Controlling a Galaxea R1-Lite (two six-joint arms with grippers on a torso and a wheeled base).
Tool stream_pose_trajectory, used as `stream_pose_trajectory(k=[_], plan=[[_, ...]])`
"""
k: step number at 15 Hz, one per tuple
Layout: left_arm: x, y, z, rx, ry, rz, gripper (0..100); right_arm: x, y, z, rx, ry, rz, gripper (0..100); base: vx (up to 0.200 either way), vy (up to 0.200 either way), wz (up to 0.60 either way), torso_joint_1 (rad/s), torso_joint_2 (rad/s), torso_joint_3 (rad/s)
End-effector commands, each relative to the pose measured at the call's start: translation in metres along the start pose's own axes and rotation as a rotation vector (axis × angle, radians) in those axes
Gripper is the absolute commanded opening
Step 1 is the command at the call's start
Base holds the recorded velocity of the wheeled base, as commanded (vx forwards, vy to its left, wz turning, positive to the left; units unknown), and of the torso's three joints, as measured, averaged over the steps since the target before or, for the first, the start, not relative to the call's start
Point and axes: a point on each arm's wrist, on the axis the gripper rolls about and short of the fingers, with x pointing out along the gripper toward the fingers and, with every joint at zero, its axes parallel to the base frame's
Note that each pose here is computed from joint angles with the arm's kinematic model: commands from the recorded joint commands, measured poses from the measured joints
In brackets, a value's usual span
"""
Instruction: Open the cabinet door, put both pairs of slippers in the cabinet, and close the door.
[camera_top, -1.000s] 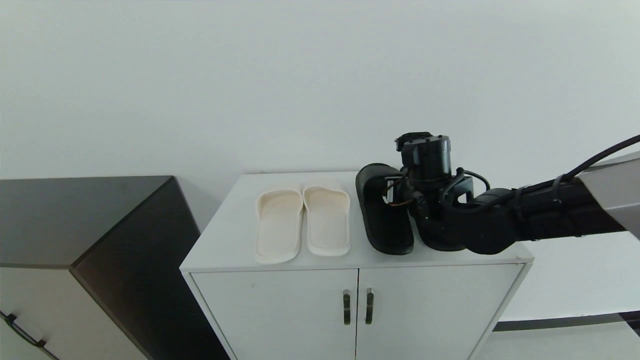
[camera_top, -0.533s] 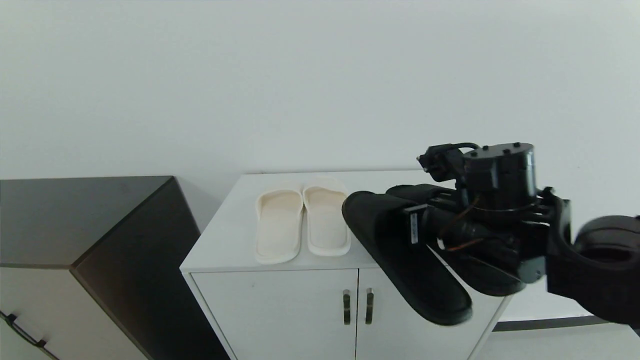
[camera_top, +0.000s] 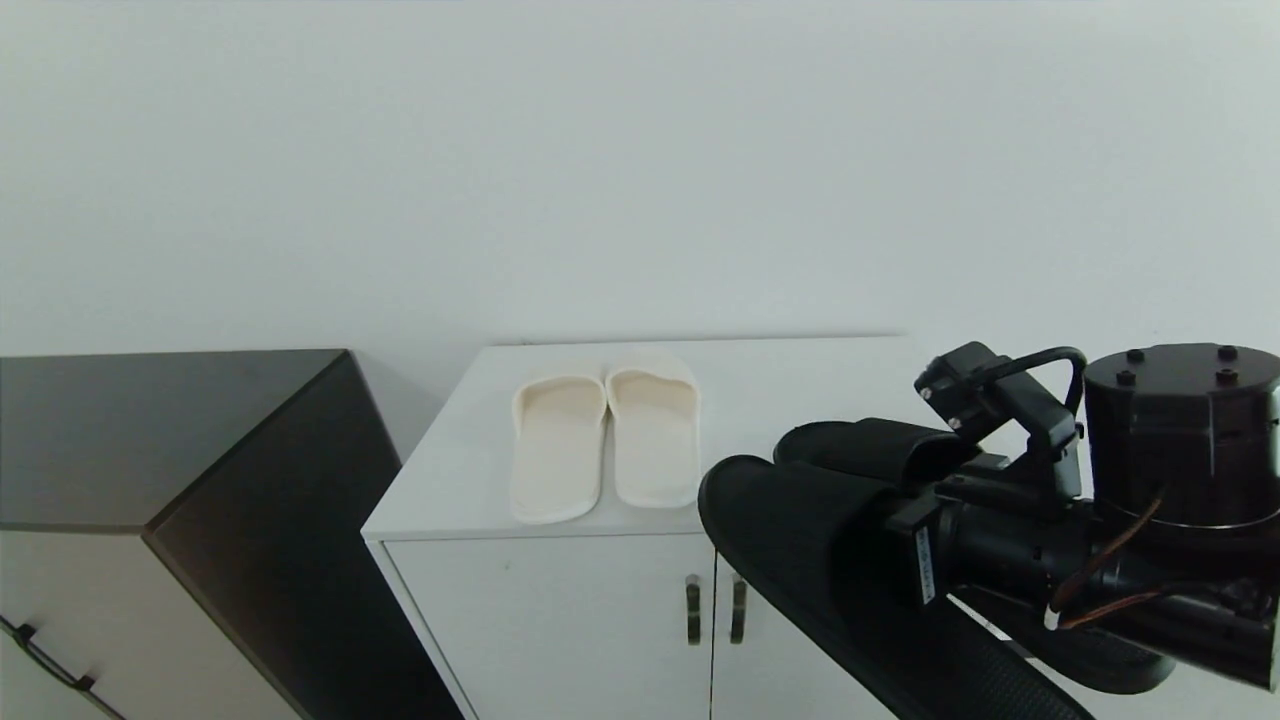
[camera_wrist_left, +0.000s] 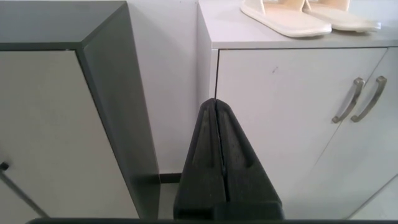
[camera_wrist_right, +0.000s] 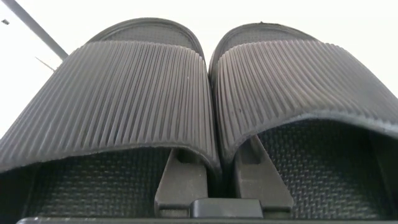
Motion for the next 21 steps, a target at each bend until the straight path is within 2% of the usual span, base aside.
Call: stream_pose_trajectory(k=[1,5,19,21], plan=[[0.0,0.0,0.0,-0.001,0.0,0.0,0,-0.004,0.002,-0.001,-0.009,-0.002,0.012,0,-0.2,0.0,0.0,0.012,0.0,0.002],[0.0,0.0,0.0,-0.001,0.0,0.0,0,-0.008,0.004,-0.005,-0.019,0.002,0.024,0,-0.2,0.0,0.0,-0.007,0.0,0.0],[0.0,0.0,0.0,-0.001,0.0,0.002,0,-0.011,0.008,-0.011,-0.026,0.019,0.047,0,0.0,0.0,0.0,0.0,0.0,0.0],[0.0,0.0,0.0,0.0,-0.002,0.003,0,-0.011,0.008,-0.011,-0.028,0.019,0.045,0,0.0,0.0,0.0,-0.134,0.32,0.183]])
